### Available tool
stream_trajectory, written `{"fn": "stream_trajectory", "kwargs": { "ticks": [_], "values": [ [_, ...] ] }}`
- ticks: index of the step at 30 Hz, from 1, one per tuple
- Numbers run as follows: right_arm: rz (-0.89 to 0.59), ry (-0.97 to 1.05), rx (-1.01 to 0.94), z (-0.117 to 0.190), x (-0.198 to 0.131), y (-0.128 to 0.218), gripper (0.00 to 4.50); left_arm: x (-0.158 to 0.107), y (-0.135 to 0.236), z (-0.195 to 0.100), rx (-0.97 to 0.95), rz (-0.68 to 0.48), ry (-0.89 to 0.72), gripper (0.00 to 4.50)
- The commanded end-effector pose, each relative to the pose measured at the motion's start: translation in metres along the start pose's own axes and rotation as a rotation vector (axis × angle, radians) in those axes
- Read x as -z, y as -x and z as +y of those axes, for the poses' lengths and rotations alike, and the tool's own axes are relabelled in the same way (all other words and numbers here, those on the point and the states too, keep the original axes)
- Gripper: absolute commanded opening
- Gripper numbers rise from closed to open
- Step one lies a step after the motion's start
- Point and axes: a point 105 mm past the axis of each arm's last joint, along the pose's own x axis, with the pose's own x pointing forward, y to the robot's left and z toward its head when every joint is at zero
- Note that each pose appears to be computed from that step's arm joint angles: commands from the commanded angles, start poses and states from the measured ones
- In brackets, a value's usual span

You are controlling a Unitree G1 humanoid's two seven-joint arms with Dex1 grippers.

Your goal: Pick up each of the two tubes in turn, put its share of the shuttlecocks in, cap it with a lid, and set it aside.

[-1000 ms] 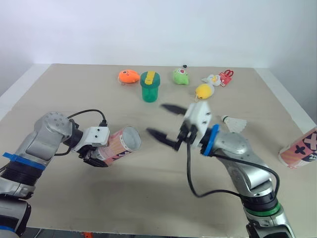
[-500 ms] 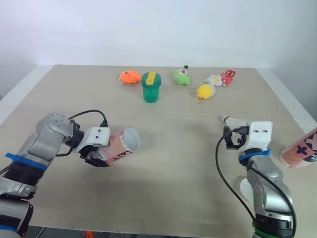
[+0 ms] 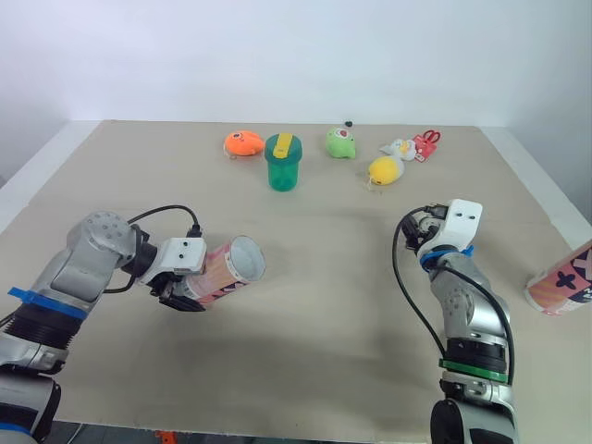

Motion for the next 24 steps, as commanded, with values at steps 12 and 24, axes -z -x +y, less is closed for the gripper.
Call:
{"fn": "stream_trajectory", "kwargs": {
  "ticks": [12, 24],
  "values": [
    [-0.253, 0.063, -1.041, 0.138, -0.072, 0.103, 0.05, 0.003, -0.01, -0.01, 0.033, 0.003, 0.039, 3.35],
    [-0.109, 0.489, -1.469, 0.219, -0.026, 0.15, 0.05, -0.002, -0.013, -0.004, 0.025, -0.013, 0.028, 3.35]
  ]
}}
